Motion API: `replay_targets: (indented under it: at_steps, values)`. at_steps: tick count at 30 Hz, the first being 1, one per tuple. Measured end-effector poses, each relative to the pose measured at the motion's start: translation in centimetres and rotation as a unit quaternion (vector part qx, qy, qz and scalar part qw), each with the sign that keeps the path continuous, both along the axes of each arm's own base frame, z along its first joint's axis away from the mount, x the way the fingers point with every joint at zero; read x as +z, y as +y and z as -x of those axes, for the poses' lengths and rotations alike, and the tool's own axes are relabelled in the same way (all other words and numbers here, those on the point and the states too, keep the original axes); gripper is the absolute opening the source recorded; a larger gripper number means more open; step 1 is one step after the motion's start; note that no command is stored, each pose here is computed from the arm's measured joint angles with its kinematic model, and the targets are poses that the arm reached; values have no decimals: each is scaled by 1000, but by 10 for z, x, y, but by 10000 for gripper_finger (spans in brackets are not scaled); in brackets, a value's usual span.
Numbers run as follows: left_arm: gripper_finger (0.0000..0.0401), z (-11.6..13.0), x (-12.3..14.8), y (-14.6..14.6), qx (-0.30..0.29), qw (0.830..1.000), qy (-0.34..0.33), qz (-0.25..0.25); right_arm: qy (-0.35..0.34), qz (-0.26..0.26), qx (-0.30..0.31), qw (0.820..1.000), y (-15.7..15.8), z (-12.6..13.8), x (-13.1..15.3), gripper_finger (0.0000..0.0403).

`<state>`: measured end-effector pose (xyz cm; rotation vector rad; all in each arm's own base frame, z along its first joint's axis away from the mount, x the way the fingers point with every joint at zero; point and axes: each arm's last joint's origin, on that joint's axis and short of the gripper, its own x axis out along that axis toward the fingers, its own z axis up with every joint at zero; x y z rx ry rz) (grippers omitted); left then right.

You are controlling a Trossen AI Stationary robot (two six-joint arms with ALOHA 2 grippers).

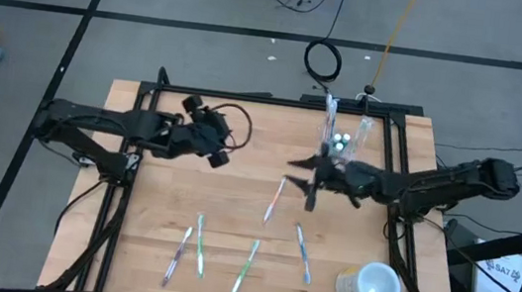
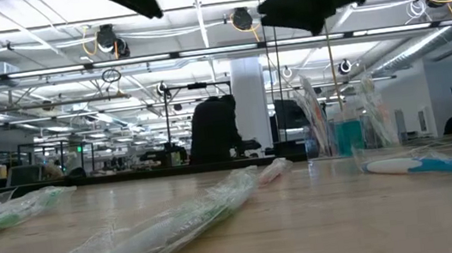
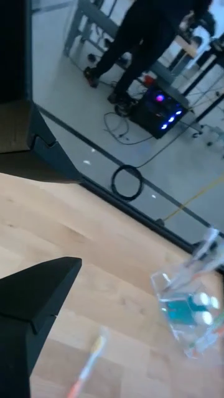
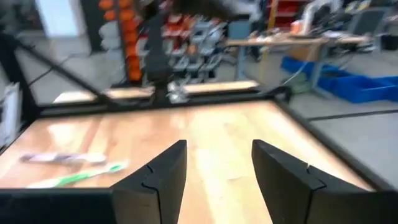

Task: Pick & Place toothbrushing station
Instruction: Put the orange toothbrush into the transparent organizer

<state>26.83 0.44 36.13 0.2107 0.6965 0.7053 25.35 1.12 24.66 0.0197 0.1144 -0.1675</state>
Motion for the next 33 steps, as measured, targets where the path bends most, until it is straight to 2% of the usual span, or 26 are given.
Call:
replay_targets:
  at_steps: [4, 11, 13, 16, 20, 23, 31, 33]
  values:
    - [212, 13, -11, 0, 5, 1000, 3, 12, 46, 3, 21, 999, 21, -31, -2, 166]
    - [212, 27, -58, 0, 23, 999, -22, 42, 167, -32, 9, 985, 32, -72, -23, 166]
    - [212, 25, -66, 0, 22, 997, -50, 47, 189, -58, -28, 980, 29, -75, -34, 166]
    - [212, 30, -78, 0, 17, 998, -38, 44, 206, -115, -85, 968, 20, -79, -50, 166]
    - [212, 30, -75, 2, 16, 998, -47, 42, 222, -171, -179, 943, 7, -77, -65, 166]
    - [212, 29, -76, 2, 12, 998, -43, 42, 244, -185, -239, 922, 1, -72, -78, 166]
    - [212, 29, -75, 2, 9, 998, -43, 44, 258, -235, -305, 886, -1, -72, -111, 167]
    - [212, 29, -76, 2, 9, 998, -42, 44, 253, -245, -308, 884, -1, -76, -119, 167]
